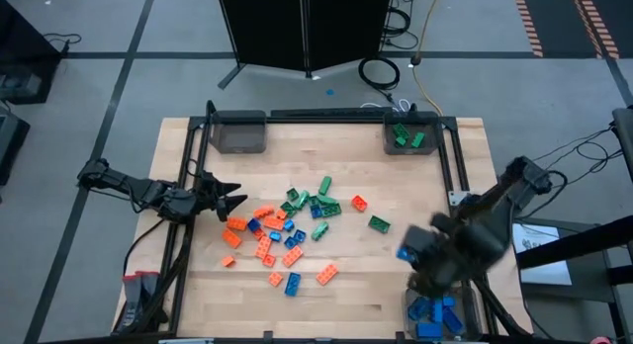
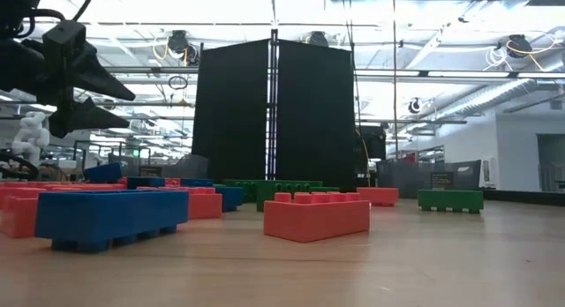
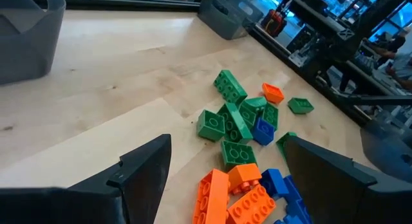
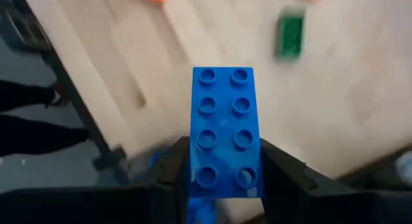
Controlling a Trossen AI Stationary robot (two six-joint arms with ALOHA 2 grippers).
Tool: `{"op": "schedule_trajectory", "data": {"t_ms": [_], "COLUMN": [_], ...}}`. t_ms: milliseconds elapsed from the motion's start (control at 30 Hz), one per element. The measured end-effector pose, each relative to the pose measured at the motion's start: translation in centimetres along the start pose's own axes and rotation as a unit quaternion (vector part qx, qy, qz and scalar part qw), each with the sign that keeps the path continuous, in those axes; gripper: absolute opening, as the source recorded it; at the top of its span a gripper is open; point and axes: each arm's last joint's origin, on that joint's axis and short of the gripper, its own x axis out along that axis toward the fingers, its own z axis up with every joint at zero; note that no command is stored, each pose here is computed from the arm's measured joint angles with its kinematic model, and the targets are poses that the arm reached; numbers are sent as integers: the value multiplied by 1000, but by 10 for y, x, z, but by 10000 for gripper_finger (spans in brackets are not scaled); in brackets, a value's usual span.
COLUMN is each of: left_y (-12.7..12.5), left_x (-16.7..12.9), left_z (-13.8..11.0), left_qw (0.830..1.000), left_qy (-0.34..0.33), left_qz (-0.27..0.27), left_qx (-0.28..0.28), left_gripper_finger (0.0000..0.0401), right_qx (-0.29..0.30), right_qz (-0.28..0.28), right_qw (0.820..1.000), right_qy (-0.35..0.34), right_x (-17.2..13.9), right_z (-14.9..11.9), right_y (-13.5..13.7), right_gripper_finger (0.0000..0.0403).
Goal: Sort blocks
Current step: Put the blue game piece into the bottom black bin
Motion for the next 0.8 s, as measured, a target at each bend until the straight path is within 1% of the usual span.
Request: {"op": "schedule_trajectory", "data": {"t_ms": [67, 167, 267, 367, 500, 567, 700, 800], "left_y": [0, 0, 0, 0, 0, 0, 0, 0], "left_x": [0, 0, 0, 0, 0, 0, 0, 0], "left_z": [0, 0, 0, 0, 0, 0, 0, 0], "left_qw": [1000, 1000, 1000, 1000, 1000, 1000, 1000, 1000], "left_qy": [0, 0, 0, 0, 0, 0, 0, 0], "left_qz": [0, 0, 0, 0, 0, 0, 0, 0], "left_qx": [0, 0, 0, 0, 0, -1, -1, -1], "left_gripper_finger": [303, 303, 303, 303, 303, 303, 303, 303], "right_qx": [14, 41, 78, 114, 134, 134, 121, 112], "right_qz": [2, 30, 51, 69, 72, 61, 61, 43], "right_qw": [1000, 998, 995, 990, 986, 987, 988, 989], "right_qy": [16, 23, 31, 41, 63, 69, 79, 91], "right_x": [13, 28, 35, 37, 39, 47, 62, 76], "right_z": [-21, -46, -70, -87, -99, -102, -106, -110], "right_y": [7, 19, 26, 30, 34, 36, 44, 49], "right_gripper_finger": [122, 122, 122, 122, 122, 122, 122, 122]}}
